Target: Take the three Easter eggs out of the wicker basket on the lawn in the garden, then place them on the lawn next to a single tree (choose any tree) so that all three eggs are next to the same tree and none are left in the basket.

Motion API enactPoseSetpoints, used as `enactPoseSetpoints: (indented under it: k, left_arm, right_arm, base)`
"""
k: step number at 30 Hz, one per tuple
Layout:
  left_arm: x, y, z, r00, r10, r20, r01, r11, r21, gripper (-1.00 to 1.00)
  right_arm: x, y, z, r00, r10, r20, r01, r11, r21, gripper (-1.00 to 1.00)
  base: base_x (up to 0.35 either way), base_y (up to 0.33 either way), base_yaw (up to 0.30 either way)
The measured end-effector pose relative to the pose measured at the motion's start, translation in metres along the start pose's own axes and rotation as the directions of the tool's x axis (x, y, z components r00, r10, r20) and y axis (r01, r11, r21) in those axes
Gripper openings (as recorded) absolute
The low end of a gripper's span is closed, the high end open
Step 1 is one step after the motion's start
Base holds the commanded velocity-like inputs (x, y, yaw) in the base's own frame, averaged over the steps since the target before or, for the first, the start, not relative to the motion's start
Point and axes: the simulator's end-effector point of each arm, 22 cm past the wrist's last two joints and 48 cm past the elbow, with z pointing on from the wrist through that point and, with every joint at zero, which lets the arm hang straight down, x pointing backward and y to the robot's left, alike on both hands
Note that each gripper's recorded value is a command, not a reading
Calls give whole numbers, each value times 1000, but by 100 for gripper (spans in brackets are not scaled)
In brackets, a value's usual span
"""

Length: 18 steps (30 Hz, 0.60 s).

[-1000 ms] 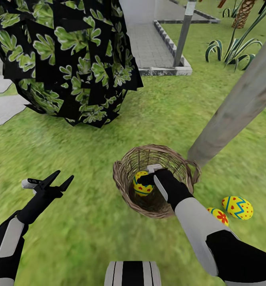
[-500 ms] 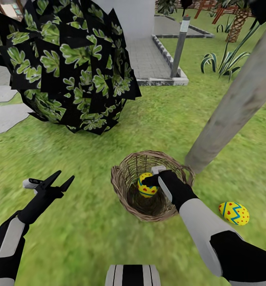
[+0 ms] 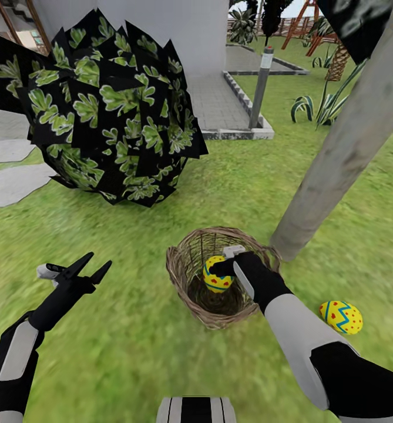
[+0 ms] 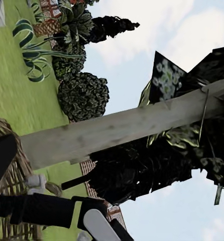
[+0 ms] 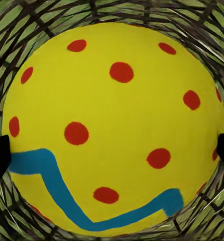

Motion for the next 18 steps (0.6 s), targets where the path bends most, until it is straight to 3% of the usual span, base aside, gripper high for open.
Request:
enactPoseSetpoints:
  k: [12,18]
  left_arm:
    - [-4,-28,5,1000,30,1,-30,999,39,100]
    - [-5,-43,7,999,45,1,-45,997,58,100]
  right_arm:
    - [-38,-6,-35,996,-13,87,12,1000,9,-100]
    - [-45,0,-78,998,-8,63,17,990,-137,-100]
  base:
    - [-41,0,0]
    - [-26,0,0]
